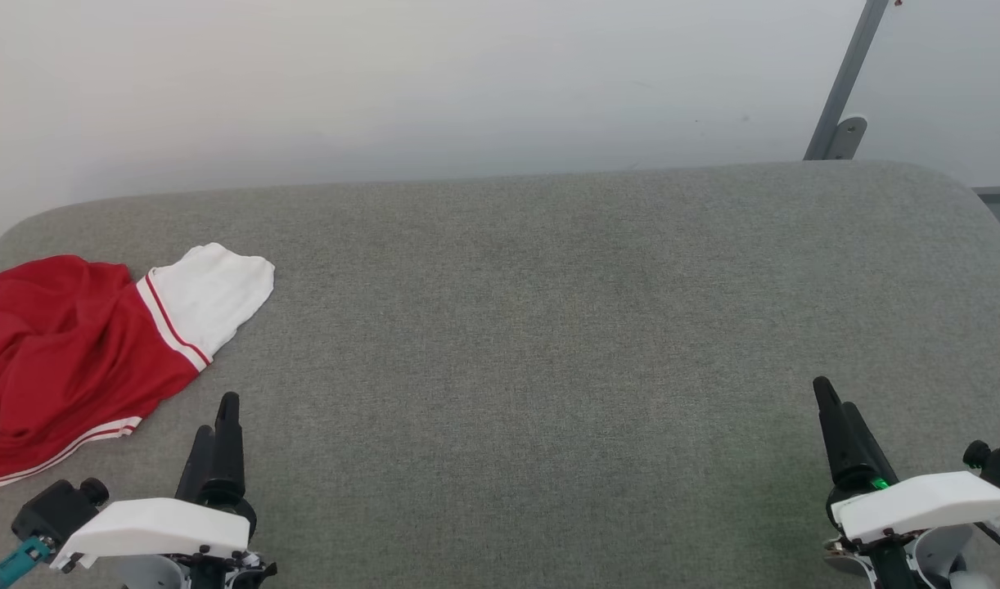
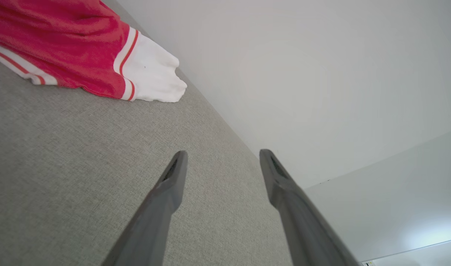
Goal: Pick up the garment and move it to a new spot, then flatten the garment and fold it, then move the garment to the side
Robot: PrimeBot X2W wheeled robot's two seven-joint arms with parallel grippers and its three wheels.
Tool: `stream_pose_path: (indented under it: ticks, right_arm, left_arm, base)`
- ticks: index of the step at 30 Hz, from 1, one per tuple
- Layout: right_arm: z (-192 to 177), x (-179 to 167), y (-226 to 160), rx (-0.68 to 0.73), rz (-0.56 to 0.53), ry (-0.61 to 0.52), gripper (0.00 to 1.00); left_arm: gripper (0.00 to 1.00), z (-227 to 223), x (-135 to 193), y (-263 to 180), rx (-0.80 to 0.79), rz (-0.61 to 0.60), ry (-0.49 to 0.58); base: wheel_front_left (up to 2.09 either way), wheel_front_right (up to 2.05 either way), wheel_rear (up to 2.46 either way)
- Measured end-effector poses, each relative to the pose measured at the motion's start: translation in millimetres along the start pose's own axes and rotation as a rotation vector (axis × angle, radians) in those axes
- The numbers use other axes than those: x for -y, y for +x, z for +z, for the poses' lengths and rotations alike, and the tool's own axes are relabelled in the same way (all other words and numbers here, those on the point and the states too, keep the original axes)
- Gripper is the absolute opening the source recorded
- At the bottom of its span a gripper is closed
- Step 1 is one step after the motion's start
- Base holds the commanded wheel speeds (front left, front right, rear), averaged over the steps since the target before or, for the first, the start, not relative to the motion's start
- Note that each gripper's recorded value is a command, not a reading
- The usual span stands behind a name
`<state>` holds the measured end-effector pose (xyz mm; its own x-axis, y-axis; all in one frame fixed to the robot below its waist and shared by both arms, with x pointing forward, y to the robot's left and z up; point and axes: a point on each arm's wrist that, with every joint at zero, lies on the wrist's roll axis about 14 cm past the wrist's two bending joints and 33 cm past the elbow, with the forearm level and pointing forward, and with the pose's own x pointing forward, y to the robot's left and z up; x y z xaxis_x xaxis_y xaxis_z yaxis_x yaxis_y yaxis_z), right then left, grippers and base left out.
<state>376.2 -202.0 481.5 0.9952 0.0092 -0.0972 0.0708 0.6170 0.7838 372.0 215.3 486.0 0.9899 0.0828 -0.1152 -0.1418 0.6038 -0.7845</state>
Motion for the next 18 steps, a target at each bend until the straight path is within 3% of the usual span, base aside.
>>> stream_pose_path:
  ticks: [18]
  right_arm:
    - [6.6,-4.9,1.2,0.027,0.019,-0.201,1.0]
  left_arm:
    - [1.0,8.8,3.8,-1.6,0.062,-0.035,0.211]
  base:
    - [0.0,0.0,0.0]
